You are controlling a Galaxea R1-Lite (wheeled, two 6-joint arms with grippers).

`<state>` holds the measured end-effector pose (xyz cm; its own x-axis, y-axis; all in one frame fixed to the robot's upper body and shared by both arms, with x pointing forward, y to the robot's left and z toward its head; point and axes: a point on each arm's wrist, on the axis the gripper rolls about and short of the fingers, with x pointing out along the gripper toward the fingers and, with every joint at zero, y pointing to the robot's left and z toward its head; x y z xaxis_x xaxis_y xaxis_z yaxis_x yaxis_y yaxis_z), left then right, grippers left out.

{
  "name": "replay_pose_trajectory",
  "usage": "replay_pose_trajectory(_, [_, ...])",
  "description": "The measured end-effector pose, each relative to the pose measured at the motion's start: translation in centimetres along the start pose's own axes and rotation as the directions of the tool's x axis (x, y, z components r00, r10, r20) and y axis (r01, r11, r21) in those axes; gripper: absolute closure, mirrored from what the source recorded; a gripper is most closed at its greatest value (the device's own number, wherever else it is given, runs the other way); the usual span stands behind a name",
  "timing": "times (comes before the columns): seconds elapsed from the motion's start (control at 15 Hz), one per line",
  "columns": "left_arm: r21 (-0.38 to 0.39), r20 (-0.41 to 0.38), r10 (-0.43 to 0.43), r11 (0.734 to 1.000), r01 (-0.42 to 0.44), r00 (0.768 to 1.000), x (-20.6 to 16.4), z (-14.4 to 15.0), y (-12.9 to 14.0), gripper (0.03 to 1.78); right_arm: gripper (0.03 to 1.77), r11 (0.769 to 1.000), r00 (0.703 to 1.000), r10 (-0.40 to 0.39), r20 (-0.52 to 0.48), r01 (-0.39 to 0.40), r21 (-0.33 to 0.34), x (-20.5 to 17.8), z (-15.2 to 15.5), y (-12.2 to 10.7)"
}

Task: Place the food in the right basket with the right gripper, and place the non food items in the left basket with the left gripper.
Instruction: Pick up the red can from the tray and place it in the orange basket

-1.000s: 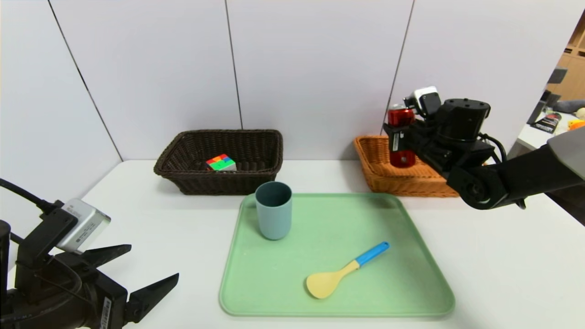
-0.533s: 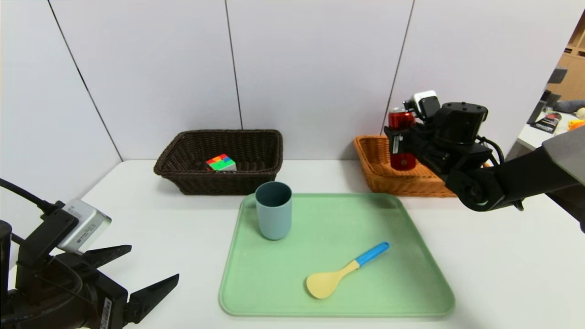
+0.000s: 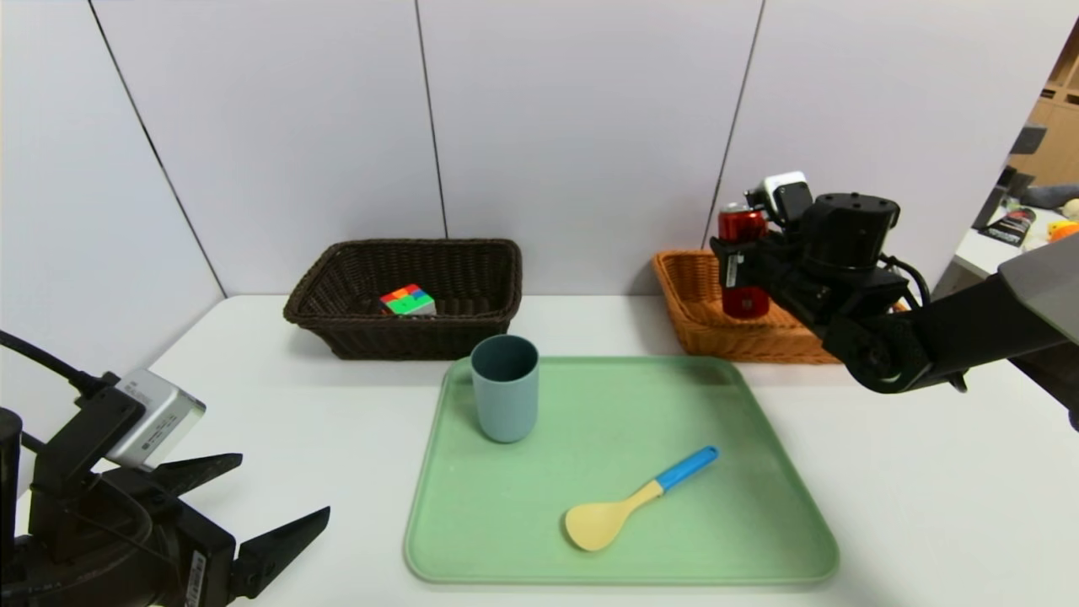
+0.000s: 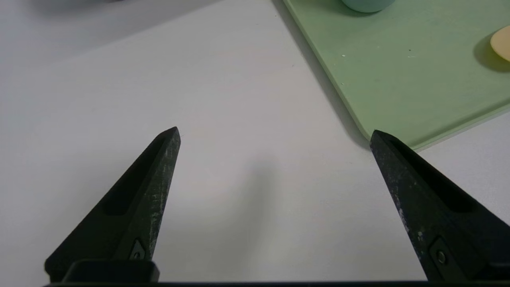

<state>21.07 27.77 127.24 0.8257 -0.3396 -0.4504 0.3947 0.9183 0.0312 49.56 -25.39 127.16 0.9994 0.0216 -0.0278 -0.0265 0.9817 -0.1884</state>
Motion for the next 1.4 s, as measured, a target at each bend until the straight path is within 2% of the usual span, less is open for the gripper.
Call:
replay_pose_trajectory(0.27, [0.000,-0.001,0.000,1.000,0.000,1.000,0.0,0.0,0.0,0.12,0.88,1.000,1.000,-0.016,-0.017,0.016,0.026,0.2,-0.5,0.2])
replay_pose_trajectory(0.53, [0.000,-0.004,0.000,1.000,0.000,1.000,0.0,-0.1,0.0,0.12,0.88,1.000,1.000,-0.013,-0.022,0.014,0.026,0.3,-0.7,0.4])
replay_pose_trajectory(0.87, [0.000,-0.006,0.000,1.000,0.000,1.000,0.0,-0.1,0.0,0.12,0.49,1.000,1.000,-0.014,-0.019,0.014,0.023,0.3,-0.7,0.4])
replay_pose_trajectory(1.4, [0.003,-0.005,0.000,1.000,0.000,1.000,0.0,-0.1,0.0,0.12,0.24,1.000,1.000,-0.016,-0.006,0.016,0.018,-0.3,0.3,0.2])
